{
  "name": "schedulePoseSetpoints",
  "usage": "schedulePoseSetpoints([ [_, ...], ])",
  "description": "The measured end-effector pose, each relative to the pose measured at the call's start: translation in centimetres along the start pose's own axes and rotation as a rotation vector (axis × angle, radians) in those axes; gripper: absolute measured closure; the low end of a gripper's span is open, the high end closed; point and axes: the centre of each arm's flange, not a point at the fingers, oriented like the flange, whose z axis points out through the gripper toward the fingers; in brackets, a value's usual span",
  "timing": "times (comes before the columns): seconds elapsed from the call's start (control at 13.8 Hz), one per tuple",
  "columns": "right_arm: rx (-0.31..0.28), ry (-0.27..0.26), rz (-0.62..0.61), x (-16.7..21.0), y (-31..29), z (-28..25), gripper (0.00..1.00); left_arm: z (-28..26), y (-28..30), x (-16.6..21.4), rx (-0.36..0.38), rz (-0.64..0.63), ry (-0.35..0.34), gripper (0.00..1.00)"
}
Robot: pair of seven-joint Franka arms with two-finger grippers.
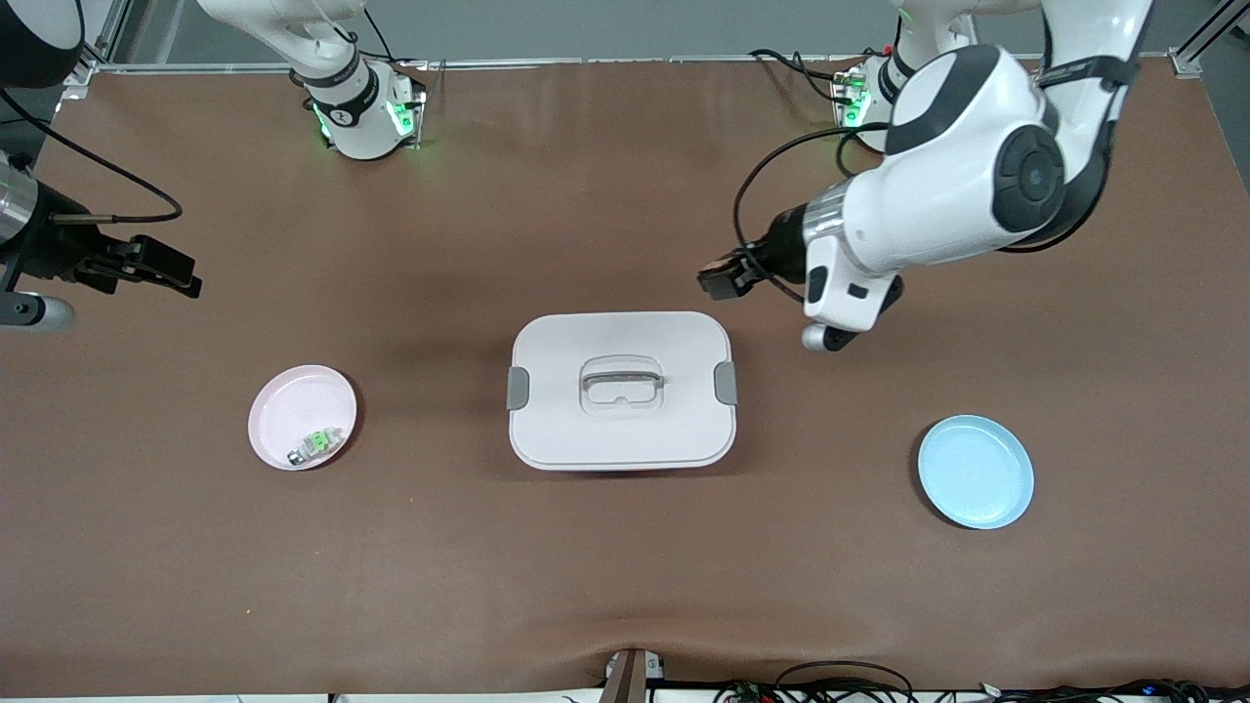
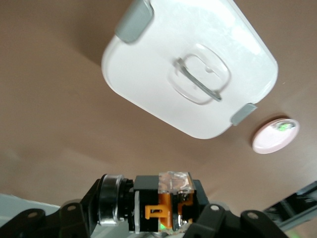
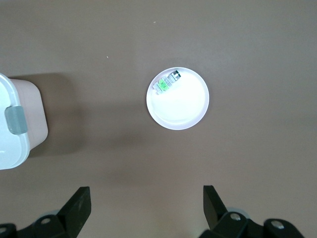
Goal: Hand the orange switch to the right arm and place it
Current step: 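Lift the orange switch with the left gripper toward the white box, then hold the switch above the box while the right gripper reaches it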
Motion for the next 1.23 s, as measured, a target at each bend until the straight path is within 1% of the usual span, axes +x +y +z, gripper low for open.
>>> schedulePoseSetpoints([
  [0.07,0.012,0.005,0.000,-0.3,-0.7,-0.3,0.00,1.0,0.8,-0.4,-0.014,-0.038,-0.014,0.28],
  [0.15,0.039,0.008,0.018,-0.6,-1.7,-0.7,0.00,1.9,1.6,-0.9,-0.027,-0.076,-0.028,0.28],
  [0.22,0.088,0.005,0.057,-1.1,-3.0,-1.2,0.00,2.8,2.3,-1.3,-0.040,-0.124,-0.042,0.28],
  [0.36,0.226,-0.021,0.158,-2.0,-5.3,-2.3,0.00,4.2,3.7,-2.2,-0.070,-0.218,-0.056,0.28],
  [0.44,0.271,-0.028,0.221,-2.5,-6.0,-2.9,0.00,4.7,4.3,-2.7,-0.082,-0.244,-0.062,0.28],
  [0.58,0.321,-0.027,0.331,-3.6,-7.3,-4.2,0.00,5.2,4.9,-3.4,-0.099,-0.272,-0.067,0.28],
  [0.73,0.370,0.019,0.386,-4.9,-9.0,-4.8,0.00,5.7,5.3,-4.2,-0.111,-0.285,-0.069,0.28],
  [0.8,0.414,0.036,0.405,-5.7,-10.0,-4.5,0.00,6.0,5.5,-4.7,-0.117,-0.292,-0.071,0.28],
  [0.94,0.533,0.053,0.444,-7.6,-10.9,-3.1,0.00,6.3,5.6,-5.1,-0.119,-0.301,-0.073,0.28],
  [1.02,0.567,0.064,0.461,-8.6,-11.0,-2.0,0.00,6.3,5.7,-5.1,-0.120,-0.302,-0.072,0.28],
  [1.23,0.620,0.089,0.459,-11.2,-13.4,1.1,0.00,6.3,5.7,-4.8,-0.121,-0.306,-0.072,0.28],
])
